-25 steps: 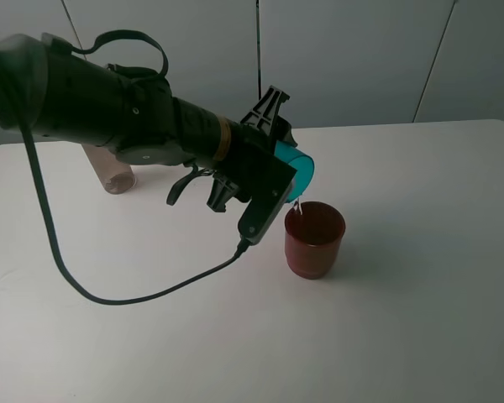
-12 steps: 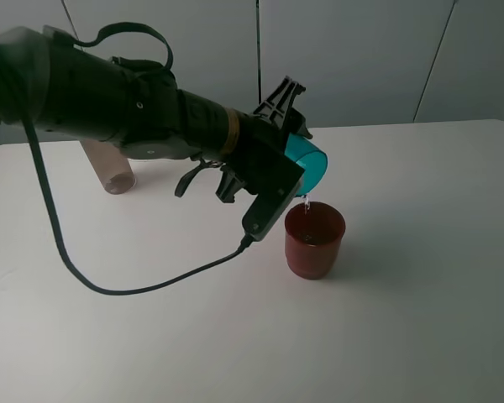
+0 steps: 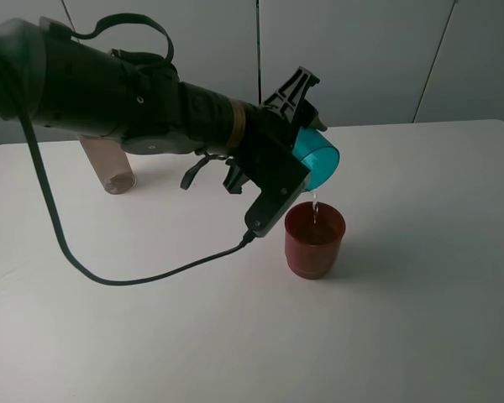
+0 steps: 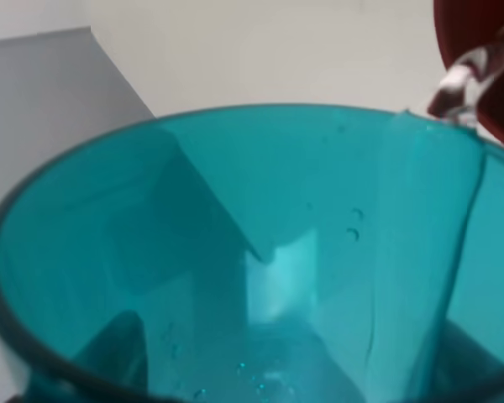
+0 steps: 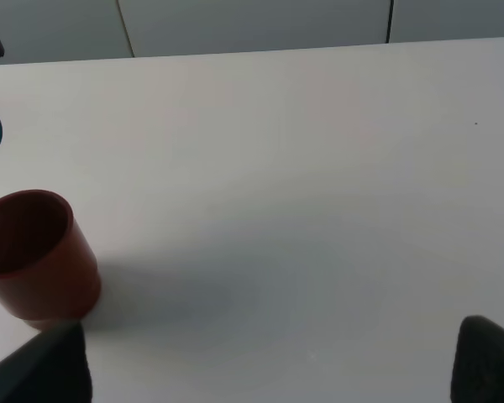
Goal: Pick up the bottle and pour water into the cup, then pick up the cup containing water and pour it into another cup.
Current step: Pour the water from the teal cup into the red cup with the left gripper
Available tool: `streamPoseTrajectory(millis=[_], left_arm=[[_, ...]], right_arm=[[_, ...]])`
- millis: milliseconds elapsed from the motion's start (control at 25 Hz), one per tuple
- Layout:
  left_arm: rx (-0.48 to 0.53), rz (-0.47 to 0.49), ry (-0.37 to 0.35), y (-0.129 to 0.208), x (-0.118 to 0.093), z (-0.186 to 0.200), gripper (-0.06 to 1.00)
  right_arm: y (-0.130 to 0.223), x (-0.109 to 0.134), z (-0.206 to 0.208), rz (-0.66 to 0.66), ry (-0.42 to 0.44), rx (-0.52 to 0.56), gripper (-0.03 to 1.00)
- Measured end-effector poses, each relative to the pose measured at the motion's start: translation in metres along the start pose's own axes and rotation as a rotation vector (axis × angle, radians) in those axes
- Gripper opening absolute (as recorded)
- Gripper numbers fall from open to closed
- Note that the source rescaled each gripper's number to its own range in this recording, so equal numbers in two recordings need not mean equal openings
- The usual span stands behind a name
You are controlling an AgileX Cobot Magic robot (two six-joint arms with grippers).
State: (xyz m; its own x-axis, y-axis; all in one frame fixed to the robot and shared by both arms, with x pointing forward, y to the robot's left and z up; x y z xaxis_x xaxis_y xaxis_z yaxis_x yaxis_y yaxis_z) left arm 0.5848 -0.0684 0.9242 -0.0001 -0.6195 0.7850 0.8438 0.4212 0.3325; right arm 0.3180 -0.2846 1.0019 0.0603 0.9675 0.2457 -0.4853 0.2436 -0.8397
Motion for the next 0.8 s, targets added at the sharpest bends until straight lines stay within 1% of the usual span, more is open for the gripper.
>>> streamPoseTrajectory(millis=[400, 560, 800], left_arm=[[-0.004, -0.057, -0.006, -0.0012, 0.0013, 0.0, 0.06], [-0.009, -0.078, -0.021, -0.0024, 0.0041, 0.0, 0.06], [-0.011, -0.087, -0.026, -0.0028, 0.0052, 0.0, 0.06]], right_arm=[[0.0, 0.0, 0.0, -0.007, 0.0, 0.0, 0.0], [0.0, 0.0, 0.0, -0.007, 0.0, 0.0, 0.0], [0.0, 0.0, 0.0, 0.0, 0.0, 0.0, 0.0]])
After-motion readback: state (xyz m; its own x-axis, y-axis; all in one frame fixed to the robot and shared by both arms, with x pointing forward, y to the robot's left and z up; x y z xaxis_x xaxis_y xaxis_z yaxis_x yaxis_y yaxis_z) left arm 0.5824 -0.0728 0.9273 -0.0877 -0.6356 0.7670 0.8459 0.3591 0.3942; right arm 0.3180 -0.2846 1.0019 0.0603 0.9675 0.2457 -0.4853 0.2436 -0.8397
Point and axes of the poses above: a point on each arm's last joint axis where the gripper is mounted, z pointing back along that axis away from the gripper, x along the wrist's bending axis when the last joint is at zero, y = z × x, the point moved 10 cm from there along -z, pointing out along that axis toward the gripper, and after that the axes turned 12 degrees about -z, right-handed, at the moved point
